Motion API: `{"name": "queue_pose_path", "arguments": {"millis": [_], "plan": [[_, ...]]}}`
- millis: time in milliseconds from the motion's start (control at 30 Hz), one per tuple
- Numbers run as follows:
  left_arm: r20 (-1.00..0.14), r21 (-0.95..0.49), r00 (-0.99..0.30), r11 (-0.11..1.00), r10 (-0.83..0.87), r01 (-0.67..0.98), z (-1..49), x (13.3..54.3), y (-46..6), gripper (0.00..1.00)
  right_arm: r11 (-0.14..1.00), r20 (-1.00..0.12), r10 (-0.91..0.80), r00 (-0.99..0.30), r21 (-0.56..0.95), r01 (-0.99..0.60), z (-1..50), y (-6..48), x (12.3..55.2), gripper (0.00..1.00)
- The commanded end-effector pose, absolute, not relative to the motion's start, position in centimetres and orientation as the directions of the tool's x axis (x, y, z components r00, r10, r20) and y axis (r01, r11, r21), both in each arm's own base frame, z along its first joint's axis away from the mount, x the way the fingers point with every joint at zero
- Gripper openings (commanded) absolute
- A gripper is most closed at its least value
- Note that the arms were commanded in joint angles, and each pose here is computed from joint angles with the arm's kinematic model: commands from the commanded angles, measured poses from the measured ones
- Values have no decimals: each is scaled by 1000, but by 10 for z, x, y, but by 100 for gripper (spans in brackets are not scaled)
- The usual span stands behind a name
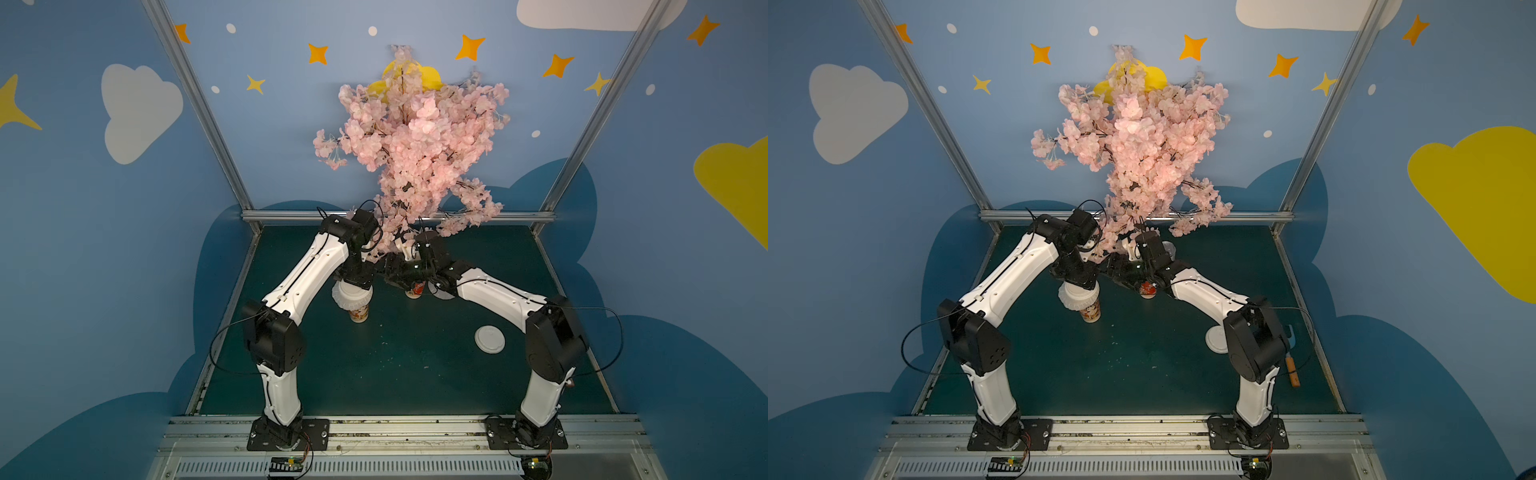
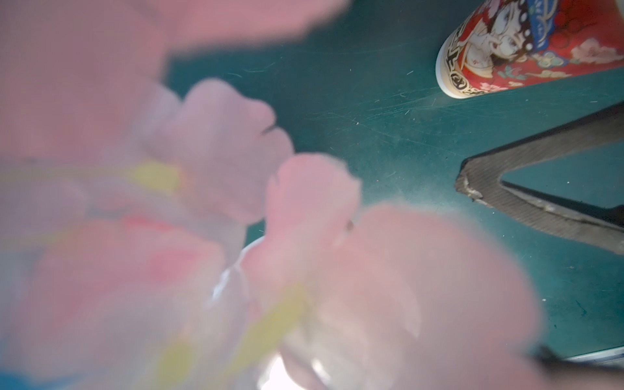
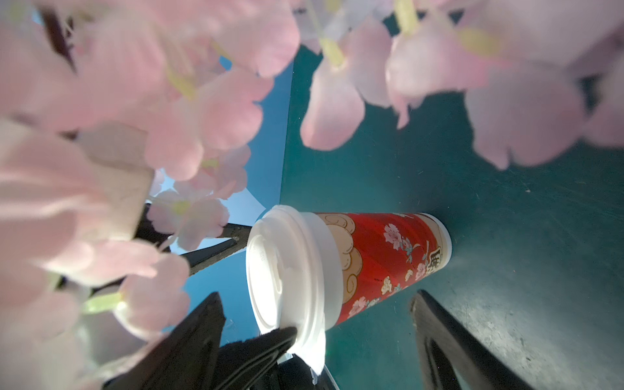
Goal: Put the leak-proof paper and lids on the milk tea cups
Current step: Secure the cup lid on the cup.
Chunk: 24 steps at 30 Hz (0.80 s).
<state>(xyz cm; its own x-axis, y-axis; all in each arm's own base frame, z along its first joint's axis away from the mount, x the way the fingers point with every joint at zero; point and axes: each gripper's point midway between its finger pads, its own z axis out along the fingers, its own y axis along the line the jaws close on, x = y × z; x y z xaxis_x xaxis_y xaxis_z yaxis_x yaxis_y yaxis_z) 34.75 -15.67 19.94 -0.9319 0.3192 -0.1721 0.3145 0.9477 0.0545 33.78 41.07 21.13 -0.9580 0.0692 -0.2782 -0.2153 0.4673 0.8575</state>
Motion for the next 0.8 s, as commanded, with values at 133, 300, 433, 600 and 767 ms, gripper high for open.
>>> {"name": "queue_pose_path", "arguments": {"millis": [133, 300, 433, 600, 767], "plan": [[-229, -6, -922, 947, 312, 322, 188, 366, -182, 77, 310, -351, -43, -935, 886, -346, 260, 435, 299, 87], [-224, -6, -924, 947, 311, 320, 185, 365, -182, 77, 308, -351, -45, -935, 886, -347, 260, 436, 298, 87], [-216, -10, -927, 948, 307, 317, 180, 364, -182, 77, 305, -350, -53, -935, 886, -349, 260, 437, 297, 87], [-211, -15, -929, 949, 305, 315, 176, 362, -182, 77, 307, -345, -58, -937, 887, -345, 257, 438, 297, 87], [-203, -17, -931, 950, 302, 312, 173, 362, -181, 77, 305, -331, -73, -941, 890, -338, 254, 442, 296, 86]]}}
